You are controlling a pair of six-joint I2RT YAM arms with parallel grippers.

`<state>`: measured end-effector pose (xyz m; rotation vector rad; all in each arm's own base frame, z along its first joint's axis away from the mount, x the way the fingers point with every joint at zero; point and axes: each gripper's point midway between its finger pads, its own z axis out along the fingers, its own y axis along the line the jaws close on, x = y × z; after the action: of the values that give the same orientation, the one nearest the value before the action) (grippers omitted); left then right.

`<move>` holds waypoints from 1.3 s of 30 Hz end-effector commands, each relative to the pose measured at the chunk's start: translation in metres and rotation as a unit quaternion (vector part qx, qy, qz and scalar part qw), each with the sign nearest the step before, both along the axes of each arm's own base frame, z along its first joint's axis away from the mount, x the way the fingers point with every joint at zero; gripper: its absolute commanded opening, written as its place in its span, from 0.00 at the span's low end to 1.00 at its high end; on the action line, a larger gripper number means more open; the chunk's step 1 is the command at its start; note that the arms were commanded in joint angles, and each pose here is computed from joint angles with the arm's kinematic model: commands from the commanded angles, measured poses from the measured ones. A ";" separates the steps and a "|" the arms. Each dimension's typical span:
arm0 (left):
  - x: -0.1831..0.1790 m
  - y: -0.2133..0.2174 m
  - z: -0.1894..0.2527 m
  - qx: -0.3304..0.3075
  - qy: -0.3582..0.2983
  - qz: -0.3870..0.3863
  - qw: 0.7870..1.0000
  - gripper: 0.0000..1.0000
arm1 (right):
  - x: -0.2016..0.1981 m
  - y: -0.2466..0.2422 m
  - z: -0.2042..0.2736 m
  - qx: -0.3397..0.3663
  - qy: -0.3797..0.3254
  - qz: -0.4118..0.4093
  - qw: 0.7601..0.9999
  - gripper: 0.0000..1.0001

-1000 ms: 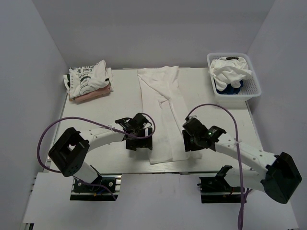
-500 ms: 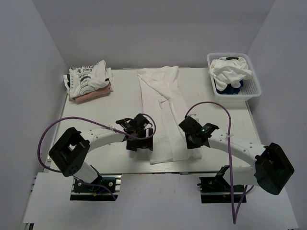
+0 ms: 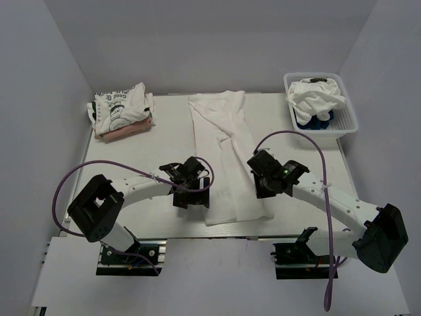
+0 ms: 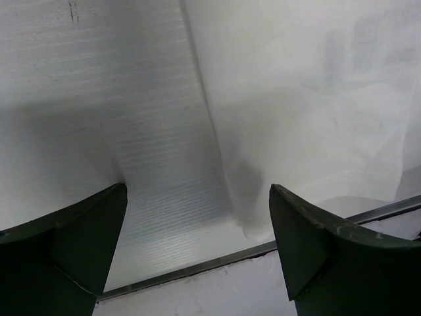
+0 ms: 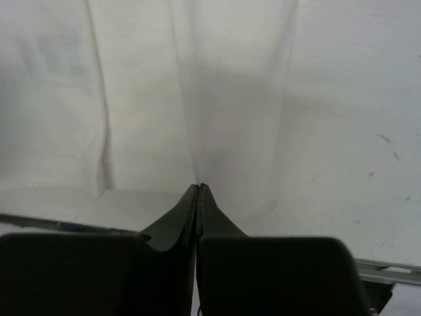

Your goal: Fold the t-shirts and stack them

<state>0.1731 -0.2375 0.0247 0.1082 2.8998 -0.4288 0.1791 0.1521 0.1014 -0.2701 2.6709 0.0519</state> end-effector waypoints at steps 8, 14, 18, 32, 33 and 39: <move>-0.001 0.004 -0.005 0.016 0.001 -0.004 1.000 0.99 | -0.025 0.066 -0.004 0.139 0.060 0.124 0.981 0.00; -0.002 0.005 -0.005 0.019 0.005 -0.004 1.000 0.99 | -0.031 0.066 -0.043 0.114 0.096 0.127 0.981 0.00; -0.003 0.007 -0.006 0.025 0.006 0.001 1.000 0.99 | -0.024 0.069 -0.062 0.095 0.098 0.124 0.983 0.00; -0.031 0.014 0.013 -0.001 0.031 0.005 1.000 0.99 | -0.024 0.085 -0.031 0.156 0.076 0.145 0.974 0.90; -0.034 0.008 0.016 -0.012 0.030 0.003 0.999 0.99 | -0.024 0.081 -0.025 0.160 0.063 0.140 0.975 0.90; -0.055 -0.013 0.016 -0.051 0.039 -0.008 0.998 0.99 | -0.026 0.035 -0.020 0.135 0.033 0.053 0.989 0.90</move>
<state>0.1298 -0.2330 0.0326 0.1095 2.9628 -0.4678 0.1581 0.2242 0.1007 -0.4602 2.5850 0.6411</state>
